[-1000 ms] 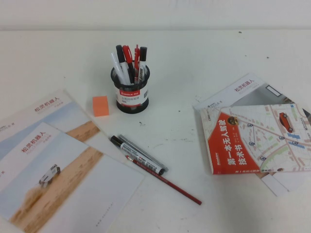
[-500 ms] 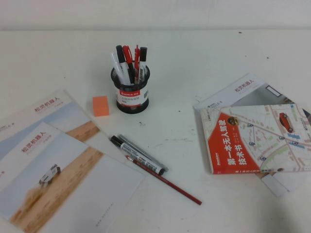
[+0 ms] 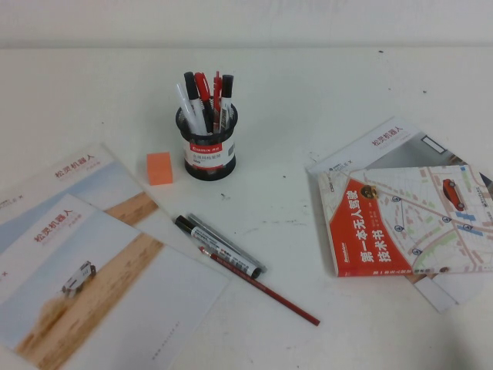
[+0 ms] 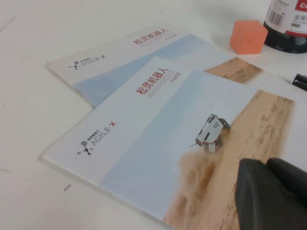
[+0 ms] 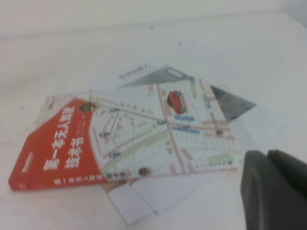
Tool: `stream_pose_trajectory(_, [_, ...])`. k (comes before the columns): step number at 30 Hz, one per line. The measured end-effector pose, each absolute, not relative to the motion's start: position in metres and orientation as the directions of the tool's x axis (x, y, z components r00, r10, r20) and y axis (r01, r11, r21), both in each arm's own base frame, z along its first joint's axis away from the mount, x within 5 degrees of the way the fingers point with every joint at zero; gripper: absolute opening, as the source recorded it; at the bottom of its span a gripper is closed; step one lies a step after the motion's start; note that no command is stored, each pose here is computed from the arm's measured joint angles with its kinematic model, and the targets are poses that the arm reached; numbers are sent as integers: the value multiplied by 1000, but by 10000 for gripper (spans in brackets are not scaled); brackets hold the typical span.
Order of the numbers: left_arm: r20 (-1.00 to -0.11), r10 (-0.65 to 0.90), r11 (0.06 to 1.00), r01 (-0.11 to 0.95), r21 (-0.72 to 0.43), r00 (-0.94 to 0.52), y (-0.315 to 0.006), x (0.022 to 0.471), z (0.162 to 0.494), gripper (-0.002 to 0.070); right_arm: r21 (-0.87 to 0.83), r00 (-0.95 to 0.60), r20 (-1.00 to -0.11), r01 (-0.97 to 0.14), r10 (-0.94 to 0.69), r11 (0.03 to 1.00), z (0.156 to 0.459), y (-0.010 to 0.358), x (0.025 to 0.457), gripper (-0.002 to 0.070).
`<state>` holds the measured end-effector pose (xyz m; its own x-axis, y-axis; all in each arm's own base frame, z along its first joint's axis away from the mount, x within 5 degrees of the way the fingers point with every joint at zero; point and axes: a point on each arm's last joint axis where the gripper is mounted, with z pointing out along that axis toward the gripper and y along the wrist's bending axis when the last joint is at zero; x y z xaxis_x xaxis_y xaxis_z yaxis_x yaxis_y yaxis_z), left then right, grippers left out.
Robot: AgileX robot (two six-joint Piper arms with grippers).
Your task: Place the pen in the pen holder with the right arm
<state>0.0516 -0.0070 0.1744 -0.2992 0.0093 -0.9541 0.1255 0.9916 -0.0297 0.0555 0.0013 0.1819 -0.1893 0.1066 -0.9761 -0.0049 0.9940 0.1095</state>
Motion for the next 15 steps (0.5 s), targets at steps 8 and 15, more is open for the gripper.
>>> stream_pose_trajectory(8, [-954,9,992,126,-30,-299,-7,52,174,-1,108,-268,-958,-3,103,994,175,2,54,-19])
stream_pose_trajectory(15, [-954,9,992,126,-30,-299,-7,52,174,-1,109,-269,-957,-3,104,994,175,2,54,-19])
